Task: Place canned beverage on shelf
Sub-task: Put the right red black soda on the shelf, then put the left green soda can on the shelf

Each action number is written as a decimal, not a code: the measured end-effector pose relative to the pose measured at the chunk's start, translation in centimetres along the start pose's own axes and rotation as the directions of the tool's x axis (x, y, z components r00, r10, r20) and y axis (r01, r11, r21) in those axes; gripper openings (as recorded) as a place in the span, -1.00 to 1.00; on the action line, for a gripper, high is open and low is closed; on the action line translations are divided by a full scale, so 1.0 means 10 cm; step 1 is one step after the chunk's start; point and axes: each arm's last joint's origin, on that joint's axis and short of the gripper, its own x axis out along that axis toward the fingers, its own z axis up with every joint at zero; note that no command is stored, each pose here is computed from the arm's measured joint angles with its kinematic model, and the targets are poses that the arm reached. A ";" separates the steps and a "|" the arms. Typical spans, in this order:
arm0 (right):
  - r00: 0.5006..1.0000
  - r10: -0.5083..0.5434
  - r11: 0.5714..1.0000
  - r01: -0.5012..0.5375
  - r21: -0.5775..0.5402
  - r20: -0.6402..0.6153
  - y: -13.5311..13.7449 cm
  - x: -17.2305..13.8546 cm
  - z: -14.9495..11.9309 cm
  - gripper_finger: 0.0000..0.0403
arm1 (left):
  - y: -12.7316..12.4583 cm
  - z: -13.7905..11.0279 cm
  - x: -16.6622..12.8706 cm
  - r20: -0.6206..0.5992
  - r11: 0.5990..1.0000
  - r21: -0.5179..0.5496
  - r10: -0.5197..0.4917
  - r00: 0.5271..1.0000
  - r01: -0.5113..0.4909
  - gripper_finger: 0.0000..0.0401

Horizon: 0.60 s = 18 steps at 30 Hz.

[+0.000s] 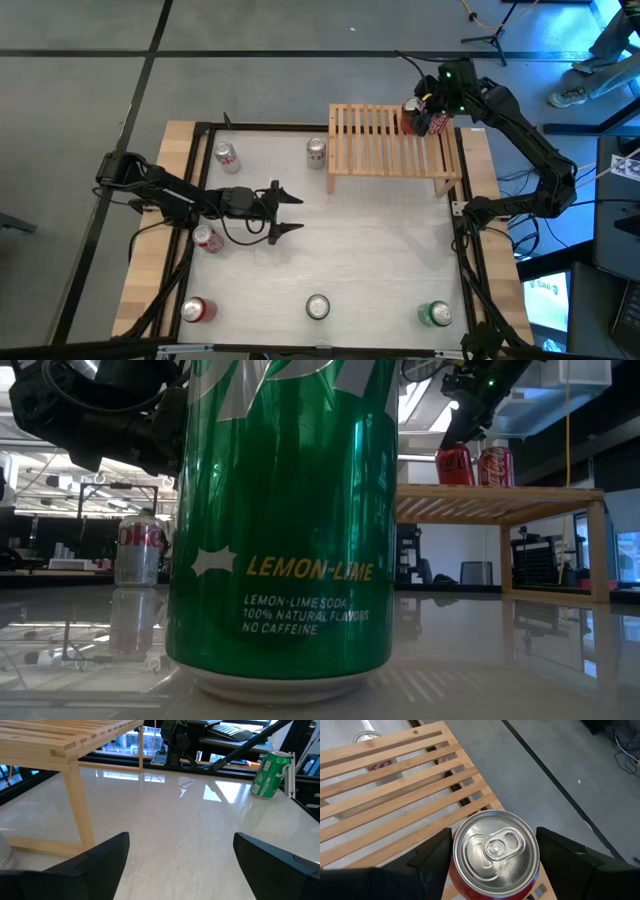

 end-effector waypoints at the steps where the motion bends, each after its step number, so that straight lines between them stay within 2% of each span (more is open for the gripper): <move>1: 1.000 0.000 1.000 0.000 0.001 -0.001 0.00 0.00 0.00 0.37 | 0.00 0.00 0.00 0.000 1.000 0.000 0.000 1.000 0.000 0.73; 9: 1.000 -0.005 1.000 0.005 0.005 -0.016 0.00 0.00 -0.01 0.48 | 0.00 0.00 0.00 -0.001 1.000 -0.006 -0.007 1.000 0.007 0.73; 13: 0.998 -0.050 0.999 0.050 0.003 -0.038 -0.01 -0.03 -0.03 0.58 | 0.00 0.00 0.00 -0.001 1.000 -0.016 -0.007 1.000 0.007 0.73; 18: 0.998 -0.062 0.998 0.062 0.001 0.014 0.01 -0.18 -0.03 0.64 | 0.00 0.00 0.00 -0.001 1.000 -0.018 -0.007 1.000 0.007 0.73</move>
